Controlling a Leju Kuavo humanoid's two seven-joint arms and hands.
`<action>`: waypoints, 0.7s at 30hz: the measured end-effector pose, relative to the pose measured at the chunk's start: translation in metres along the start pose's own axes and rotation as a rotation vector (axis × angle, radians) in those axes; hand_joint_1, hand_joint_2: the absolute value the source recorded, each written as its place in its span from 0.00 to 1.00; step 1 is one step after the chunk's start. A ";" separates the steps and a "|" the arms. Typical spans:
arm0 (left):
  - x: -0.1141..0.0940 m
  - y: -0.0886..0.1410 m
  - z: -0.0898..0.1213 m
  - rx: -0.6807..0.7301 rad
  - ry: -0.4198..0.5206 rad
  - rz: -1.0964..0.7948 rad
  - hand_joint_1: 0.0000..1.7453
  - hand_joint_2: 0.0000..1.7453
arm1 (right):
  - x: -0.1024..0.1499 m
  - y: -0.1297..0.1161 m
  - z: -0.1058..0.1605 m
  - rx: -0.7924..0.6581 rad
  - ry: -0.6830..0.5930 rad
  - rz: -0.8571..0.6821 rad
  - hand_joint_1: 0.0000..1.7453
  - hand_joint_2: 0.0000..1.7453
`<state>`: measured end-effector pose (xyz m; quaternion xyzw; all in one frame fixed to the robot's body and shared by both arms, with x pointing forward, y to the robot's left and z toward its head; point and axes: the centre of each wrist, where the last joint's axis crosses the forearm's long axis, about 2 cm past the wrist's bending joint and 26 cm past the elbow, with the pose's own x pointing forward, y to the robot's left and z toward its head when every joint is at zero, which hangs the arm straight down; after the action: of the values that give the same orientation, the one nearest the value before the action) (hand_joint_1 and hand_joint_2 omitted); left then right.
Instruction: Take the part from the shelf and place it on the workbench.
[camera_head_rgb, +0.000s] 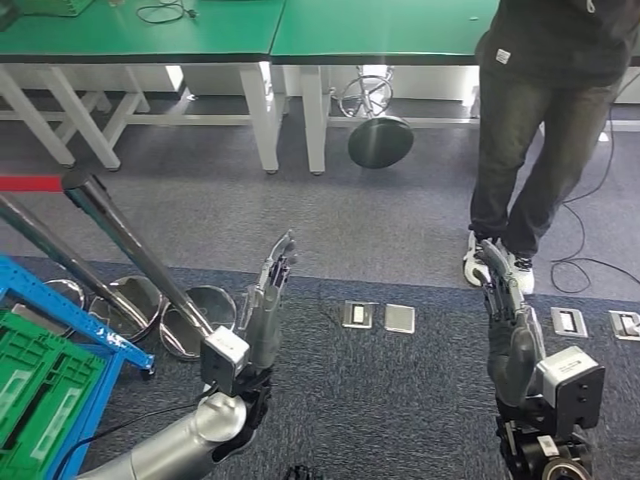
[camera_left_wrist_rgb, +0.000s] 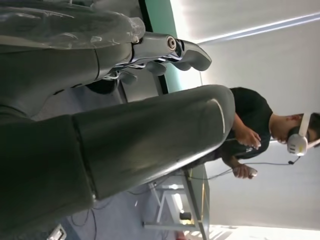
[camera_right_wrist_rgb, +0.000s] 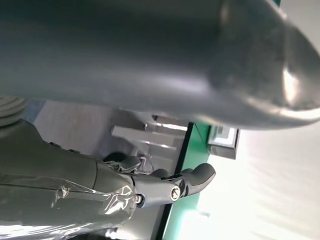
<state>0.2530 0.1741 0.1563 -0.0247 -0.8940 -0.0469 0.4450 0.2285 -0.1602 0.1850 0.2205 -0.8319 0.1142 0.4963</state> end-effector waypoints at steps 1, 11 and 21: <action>0.000 0.000 0.000 -0.003 0.000 0.002 0.00 0.00 | 0.000 0.000 0.000 -0.005 0.003 0.001 0.00 0.00; 0.000 -0.002 0.000 -0.008 -0.012 0.013 0.00 0.00 | 0.002 0.000 -0.001 -0.019 0.003 0.008 0.00 0.00; 0.001 -0.006 0.000 -0.011 -0.018 0.027 0.00 0.00 | 0.002 -0.001 0.002 -0.026 0.010 0.010 0.00 0.00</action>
<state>0.2523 0.1685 0.1565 -0.0394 -0.8972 -0.0457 0.4376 0.2263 -0.1627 0.1857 0.2094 -0.8320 0.1069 0.5025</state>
